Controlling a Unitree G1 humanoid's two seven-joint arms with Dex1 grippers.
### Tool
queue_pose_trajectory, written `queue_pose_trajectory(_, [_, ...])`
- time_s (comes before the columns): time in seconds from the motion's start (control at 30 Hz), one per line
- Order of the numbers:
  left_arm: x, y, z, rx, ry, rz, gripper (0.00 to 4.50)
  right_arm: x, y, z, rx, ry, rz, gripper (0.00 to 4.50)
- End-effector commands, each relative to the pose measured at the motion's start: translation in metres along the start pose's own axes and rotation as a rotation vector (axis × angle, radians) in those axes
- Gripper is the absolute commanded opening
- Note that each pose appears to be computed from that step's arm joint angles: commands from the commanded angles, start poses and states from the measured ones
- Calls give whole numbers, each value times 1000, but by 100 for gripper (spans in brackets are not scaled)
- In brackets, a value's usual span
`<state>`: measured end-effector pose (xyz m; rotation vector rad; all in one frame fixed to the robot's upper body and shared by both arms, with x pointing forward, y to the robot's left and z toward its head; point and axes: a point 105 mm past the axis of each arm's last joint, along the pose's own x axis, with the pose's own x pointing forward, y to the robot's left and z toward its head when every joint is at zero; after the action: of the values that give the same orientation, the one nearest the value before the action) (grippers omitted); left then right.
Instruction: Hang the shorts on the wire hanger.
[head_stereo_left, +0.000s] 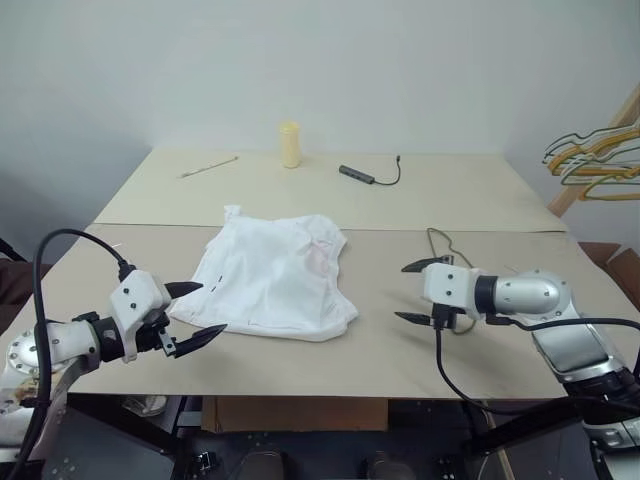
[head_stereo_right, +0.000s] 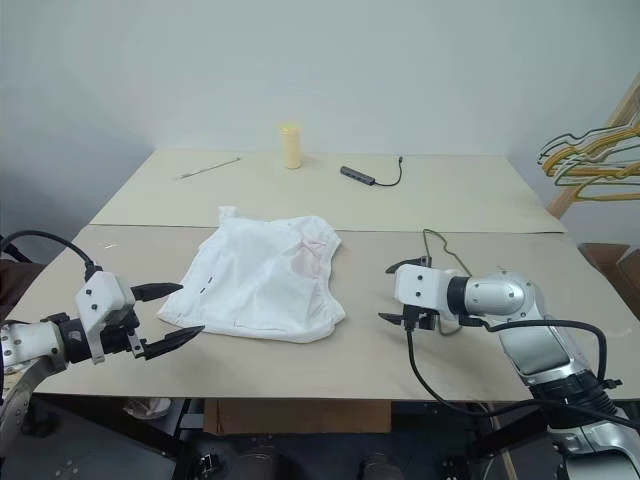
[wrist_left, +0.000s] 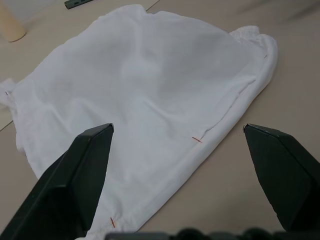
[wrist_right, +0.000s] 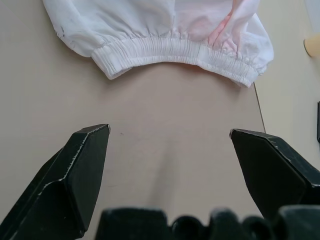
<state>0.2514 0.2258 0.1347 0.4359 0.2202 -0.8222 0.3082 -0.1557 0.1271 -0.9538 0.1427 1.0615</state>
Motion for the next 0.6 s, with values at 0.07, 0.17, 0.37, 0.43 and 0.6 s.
queue_pose_trajectory(0.07, [-2,2,6,9,-29,20,450,-2,-11,12,-51,-33,-26,448])
queue_pose_trajectory(0.17, [-1,8,6,13,-35,61,450,-2,-11,12,-52,-32,-26,448])
queue_pose_trajectory(0.37, [-1,7,2,27,-25,42,450,-2,-11,12,-53,-31,-27,448])
queue_pose_trajectory(0.43, [-2,8,0,30,-22,35,450,-2,-11,12,-53,-32,-30,448])
queue_pose_trajectory(0.6, [-1,9,-3,40,-13,18,450,-1,-10,12,-56,-32,-30,448])
